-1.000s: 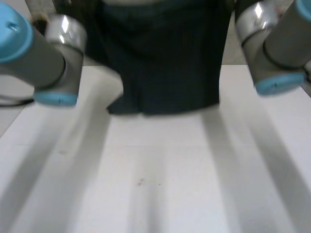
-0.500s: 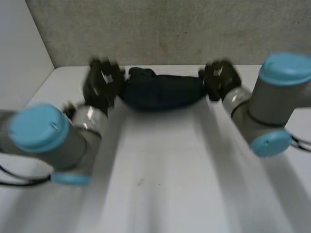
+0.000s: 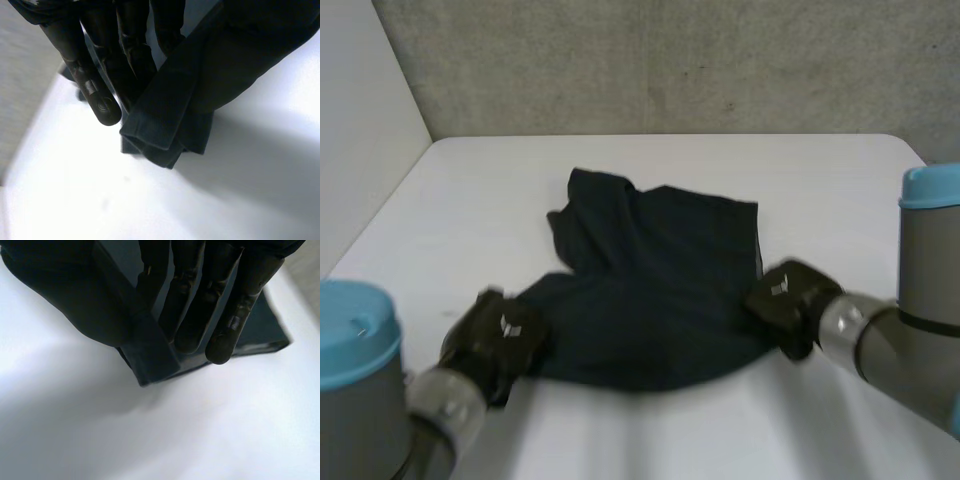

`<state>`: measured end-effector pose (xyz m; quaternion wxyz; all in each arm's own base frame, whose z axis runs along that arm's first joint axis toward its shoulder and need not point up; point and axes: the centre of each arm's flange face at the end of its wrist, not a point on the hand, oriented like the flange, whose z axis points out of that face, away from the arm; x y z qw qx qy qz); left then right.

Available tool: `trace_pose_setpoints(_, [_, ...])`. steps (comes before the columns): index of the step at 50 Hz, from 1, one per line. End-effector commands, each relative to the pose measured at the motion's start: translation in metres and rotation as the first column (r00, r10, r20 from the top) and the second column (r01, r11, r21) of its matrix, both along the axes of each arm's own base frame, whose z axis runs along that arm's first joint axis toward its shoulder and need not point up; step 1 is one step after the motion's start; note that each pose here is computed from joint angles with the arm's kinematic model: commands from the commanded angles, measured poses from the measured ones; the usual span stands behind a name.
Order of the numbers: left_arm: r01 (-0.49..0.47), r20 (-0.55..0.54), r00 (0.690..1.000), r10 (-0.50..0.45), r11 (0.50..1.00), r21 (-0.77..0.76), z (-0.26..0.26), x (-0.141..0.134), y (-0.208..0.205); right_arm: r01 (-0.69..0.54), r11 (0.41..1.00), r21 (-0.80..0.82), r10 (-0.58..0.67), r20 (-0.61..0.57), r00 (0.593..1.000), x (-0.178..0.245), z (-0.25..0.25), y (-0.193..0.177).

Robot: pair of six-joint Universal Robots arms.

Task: Fold the shorts.

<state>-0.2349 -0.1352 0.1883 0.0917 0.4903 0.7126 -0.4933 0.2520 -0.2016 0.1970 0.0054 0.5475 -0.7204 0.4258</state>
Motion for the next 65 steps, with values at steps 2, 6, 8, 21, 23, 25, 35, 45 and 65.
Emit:
trace_pose_setpoints(2, [0.054,0.019,0.998,-0.055,0.997,0.060,0.003,0.007,0.032,-0.089,0.995,0.037,0.092,-0.115,0.989,-0.014,0.004,0.031])
trace_pose_setpoints(6, [0.041,-0.069,0.997,-0.046,0.997,-0.066,0.012,-0.004,0.013,-0.066,0.998,0.011,0.067,-0.080,0.995,-0.013,-0.004,0.028])
trace_pose_setpoints(8, [0.001,-0.138,0.990,-0.024,0.987,-0.161,0.025,-0.009,-0.007,-0.053,0.998,0.014,0.054,-0.061,0.997,-0.014,-0.010,0.029])
trace_pose_setpoints(21, [-0.133,-0.492,0.870,0.008,0.967,-0.218,0.045,-0.008,-0.123,-0.018,1.000,-0.012,0.018,0.008,1.000,-0.017,-0.039,0.033])
trace_pose_setpoints(23, [-0.130,-0.543,0.839,0.014,0.976,-0.175,0.041,-0.008,-0.137,-0.006,1.000,-0.012,0.006,0.007,1.000,-0.019,-0.041,0.032])
trace_pose_setpoints(25, [-0.128,-0.608,0.793,0.044,0.987,-0.097,0.031,-0.008,-0.156,-0.002,1.000,-0.014,0.002,0.010,1.000,-0.020,-0.043,0.031])
trace_pose_setpoints(35, [-0.151,-0.627,0.750,0.208,0.978,0.144,-0.021,-0.014,-0.220,0.036,0.999,-0.031,-0.034,0.046,0.998,-0.022,-0.044,0.024])
trace_pose_setpoints(45, [-0.136,-0.572,0.775,0.269,0.955,0.264,-0.061,-0.028,-0.238,0.049,0.998,-0.028,-0.047,0.065,0.997,-0.021,-0.046,0.024])
trace_pose_setpoints(65, [-0.103,-0.572,0.789,0.225,0.966,0.238,-0.075,-0.063,-0.248,0.051,0.998,-0.033,-0.049,0.066,0.997,-0.022,-0.050,0.026])
